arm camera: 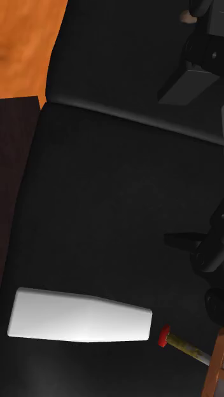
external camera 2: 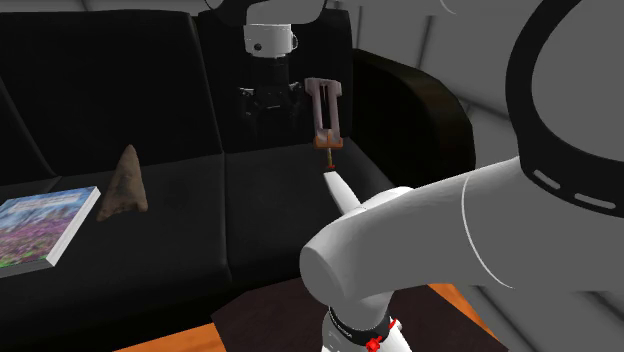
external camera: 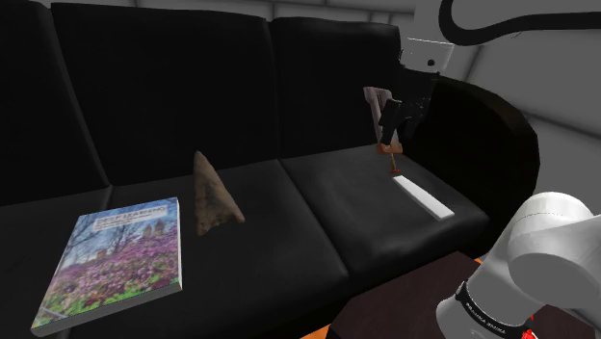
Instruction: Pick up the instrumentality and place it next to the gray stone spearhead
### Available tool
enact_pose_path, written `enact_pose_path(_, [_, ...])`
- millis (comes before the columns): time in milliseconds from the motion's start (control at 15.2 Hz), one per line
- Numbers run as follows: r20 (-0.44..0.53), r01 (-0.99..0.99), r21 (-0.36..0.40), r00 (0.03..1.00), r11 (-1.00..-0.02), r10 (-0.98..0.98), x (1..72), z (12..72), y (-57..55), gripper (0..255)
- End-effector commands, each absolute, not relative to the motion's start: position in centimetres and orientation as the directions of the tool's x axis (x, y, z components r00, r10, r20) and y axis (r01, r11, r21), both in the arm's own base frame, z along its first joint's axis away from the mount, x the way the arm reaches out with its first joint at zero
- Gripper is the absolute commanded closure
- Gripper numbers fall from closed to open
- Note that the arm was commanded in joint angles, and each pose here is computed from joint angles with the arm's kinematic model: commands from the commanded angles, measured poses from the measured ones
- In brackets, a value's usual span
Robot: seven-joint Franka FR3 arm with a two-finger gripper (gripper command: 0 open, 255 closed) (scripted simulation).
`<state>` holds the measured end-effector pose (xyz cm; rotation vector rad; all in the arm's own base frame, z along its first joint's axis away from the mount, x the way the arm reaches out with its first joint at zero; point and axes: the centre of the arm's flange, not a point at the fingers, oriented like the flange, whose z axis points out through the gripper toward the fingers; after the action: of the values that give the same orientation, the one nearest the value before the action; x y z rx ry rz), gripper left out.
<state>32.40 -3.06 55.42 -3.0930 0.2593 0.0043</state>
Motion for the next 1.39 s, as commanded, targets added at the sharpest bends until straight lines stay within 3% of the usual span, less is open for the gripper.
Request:
enact_pose_path(0, [-0.006, -0.167, -0.037, 0.986, -0.985, -0.166, 32.4, 55.4, -3.1, 0])
enact_pose_path(1320, [0.0, -0.381, 0.007, 0.925, -0.925, -0.381, 25.7, 36.7, -19.6, 0])
